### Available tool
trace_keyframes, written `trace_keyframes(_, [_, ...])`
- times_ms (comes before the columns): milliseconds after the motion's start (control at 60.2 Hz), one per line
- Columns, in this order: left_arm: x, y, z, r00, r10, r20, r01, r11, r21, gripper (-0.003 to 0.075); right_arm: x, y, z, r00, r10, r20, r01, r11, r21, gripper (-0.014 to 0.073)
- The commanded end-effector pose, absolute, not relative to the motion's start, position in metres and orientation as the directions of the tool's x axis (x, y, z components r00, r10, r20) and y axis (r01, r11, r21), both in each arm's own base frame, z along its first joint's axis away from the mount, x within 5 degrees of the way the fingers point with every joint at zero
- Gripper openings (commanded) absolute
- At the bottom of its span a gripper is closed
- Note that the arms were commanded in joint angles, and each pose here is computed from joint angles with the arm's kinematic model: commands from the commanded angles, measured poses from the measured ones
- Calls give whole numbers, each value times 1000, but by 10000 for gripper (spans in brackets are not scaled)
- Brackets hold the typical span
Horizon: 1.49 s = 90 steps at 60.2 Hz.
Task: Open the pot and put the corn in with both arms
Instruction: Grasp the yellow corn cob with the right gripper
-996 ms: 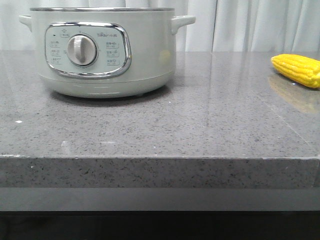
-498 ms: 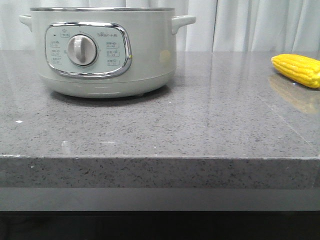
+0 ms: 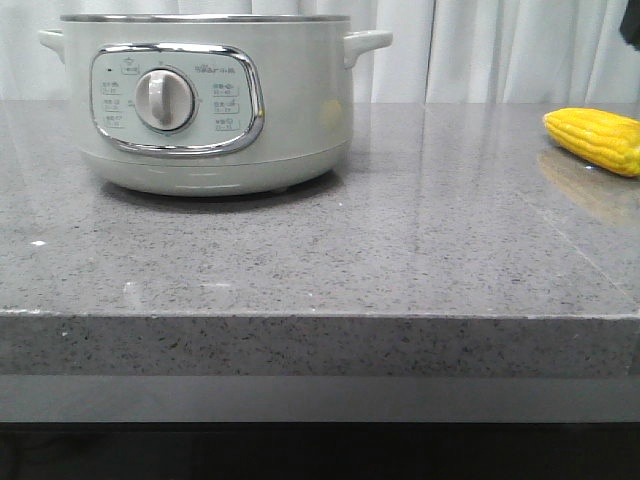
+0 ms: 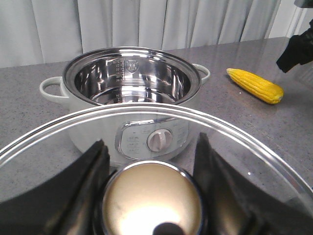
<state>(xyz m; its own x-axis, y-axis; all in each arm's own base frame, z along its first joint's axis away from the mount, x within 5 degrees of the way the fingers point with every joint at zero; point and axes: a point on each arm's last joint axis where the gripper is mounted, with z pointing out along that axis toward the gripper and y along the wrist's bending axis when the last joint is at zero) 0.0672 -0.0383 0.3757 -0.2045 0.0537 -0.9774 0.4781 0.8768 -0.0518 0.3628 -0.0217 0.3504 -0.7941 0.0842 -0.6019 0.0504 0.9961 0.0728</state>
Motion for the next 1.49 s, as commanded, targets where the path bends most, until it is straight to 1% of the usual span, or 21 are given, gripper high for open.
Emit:
trace_keyframes(0, [66, -37, 401, -49, -44, -998, 480, 875, -62, 186, 373, -25, 369, -738, 72, -671, 38, 997, 65, 573])
trace_keyframes(282, [66, -37, 401, -49, -44, -998, 480, 875, -62, 186, 417, -25, 338, -771, 65, -634, 30, 997, 66, 573])
trace_keyframes(581, [66, -37, 401, -49, -44, -998, 480, 875, -62, 186, 443, -19, 309, -802, 53, -595, 15, 998, 67, 568])
trace_keyframes(747, [66, -37, 400, -51, -43, -998, 480, 875, -62, 186, 449, -19, 294, -823, 53, -565, 17, 998, 68, 501])
trace_keyframes(930, [68, -38, 395, -64, -36, -997, 479, 875, -63, 186, 450, -19, 291, -829, 53, -557, 18, 998, 68, 372])
trace_keyframes(996, [67, -38, 395, -64, -36, -997, 479, 875, -63, 186, 449, -19, 291, -831, 52, -553, 17, 998, 68, 339])
trace_keyframes(1112, [67, -38, 395, -64, -36, -997, 479, 875, -63, 186, 445, -19, 298, -834, 52, -550, 15, 997, 70, 340])
trace_keyframes(1179, [67, -38, 395, -64, -36, -997, 479, 875, -63, 186, 441, -18, 307, -825, 49, -563, 12, 998, 69, 340])
trace_keyframes(1245, [67, -38, 395, -64, -36, -997, 479, 875, -63, 186, 436, -16, 318, -811, 48, -582, 8, 997, 70, 340])
trace_keyframes(1394, [67, -38, 395, -64, -36, -997, 479, 875, -63, 186, 417, -10, 354, -765, 38, -643, -11, 997, 72, 340])
trace_keyframes(1477, [67, -38, 395, -64, -36, -997, 479, 875, -63, 186, 403, -4, 374, -747, 26, -664, -32, 997, 76, 340])
